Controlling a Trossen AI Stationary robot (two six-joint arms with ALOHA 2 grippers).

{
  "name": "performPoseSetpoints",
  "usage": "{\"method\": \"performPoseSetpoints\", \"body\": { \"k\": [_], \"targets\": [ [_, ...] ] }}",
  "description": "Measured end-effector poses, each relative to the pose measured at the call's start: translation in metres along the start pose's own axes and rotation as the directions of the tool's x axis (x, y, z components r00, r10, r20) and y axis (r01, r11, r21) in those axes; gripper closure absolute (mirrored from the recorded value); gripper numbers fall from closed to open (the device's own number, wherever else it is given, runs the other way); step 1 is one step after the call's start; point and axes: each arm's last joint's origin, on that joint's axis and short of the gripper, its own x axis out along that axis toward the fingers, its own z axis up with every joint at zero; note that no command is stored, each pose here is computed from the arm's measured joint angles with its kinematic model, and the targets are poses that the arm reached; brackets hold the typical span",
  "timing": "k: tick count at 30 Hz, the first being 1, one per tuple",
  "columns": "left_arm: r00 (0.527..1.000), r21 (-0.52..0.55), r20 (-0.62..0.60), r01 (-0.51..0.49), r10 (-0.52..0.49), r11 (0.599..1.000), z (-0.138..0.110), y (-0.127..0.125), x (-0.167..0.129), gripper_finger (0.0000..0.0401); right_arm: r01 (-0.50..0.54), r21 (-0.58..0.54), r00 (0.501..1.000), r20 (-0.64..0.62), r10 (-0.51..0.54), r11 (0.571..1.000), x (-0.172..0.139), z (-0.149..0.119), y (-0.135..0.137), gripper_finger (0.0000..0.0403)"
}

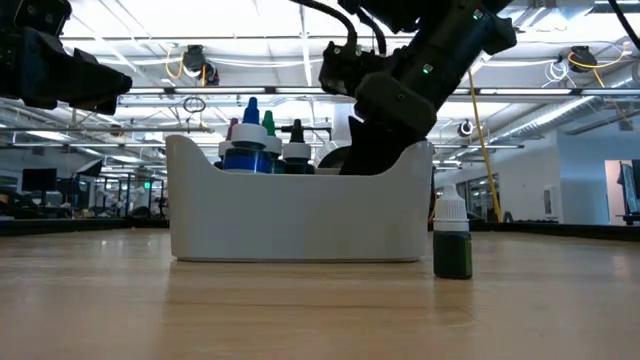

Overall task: Pick & Place food coloring
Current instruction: Put the red food coloring bottle into the gray bin, then put the small green food coloring bottle into the gray bin

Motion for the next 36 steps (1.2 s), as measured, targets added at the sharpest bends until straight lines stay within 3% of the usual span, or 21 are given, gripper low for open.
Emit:
{"method": "performPoseSetpoints", "body": {
  "k": [11, 19, 24, 29, 33, 36],
  "targets": [
    [1.0, -0.002, 0.0, 0.0, 0.0, 1.0, 0.0, 0.0, 0.0, 0.0339, 0.004, -0.01, 1.0, -0.026, -0.005, 1.0, 0.007, -0.004, 0.0, 0.0353],
    [1.0, -0.01, 0.0, 0.001, -0.001, 1.0, 0.0, 0.0, 0.0, 0.0338, 0.003, 0.012, 1.0, -0.008, -0.003, 1.0, -0.005, 0.001, -0.004, 0.0287],
    [1.0, -0.013, 0.0, 0.001, -0.001, 1.0, 0.0, 0.0, 0.0, 0.0339, -0.019, 0.009, 0.997, 0.074, 0.019, 1.0, -0.039, 0.017, -0.009, 0.0265],
    [1.0, -0.015, -0.001, 0.001, -0.001, 1.0, 0.0, 0.0, 0.0, 0.0339, -0.06, -0.047, 0.977, 0.2, 0.068, 0.997, -0.097, 0.03, -0.01, 0.027],
    [1.0, -0.014, -0.002, 0.001, -0.001, 1.0, 0.0, 0.0, 0.0, 0.0339, -0.101, -0.122, 0.948, 0.291, 0.133, 0.987, -0.136, 0.029, 0.01, 0.0276],
    [1.0, -0.014, -0.003, 0.001, -0.001, 1.0, 0.0, 0.0, 0.0, 0.0339, -0.079, -0.165, 0.94, 0.315, 0.129, 0.983, -0.147, 0.017, 0.035, 0.0279]
  ]
}}
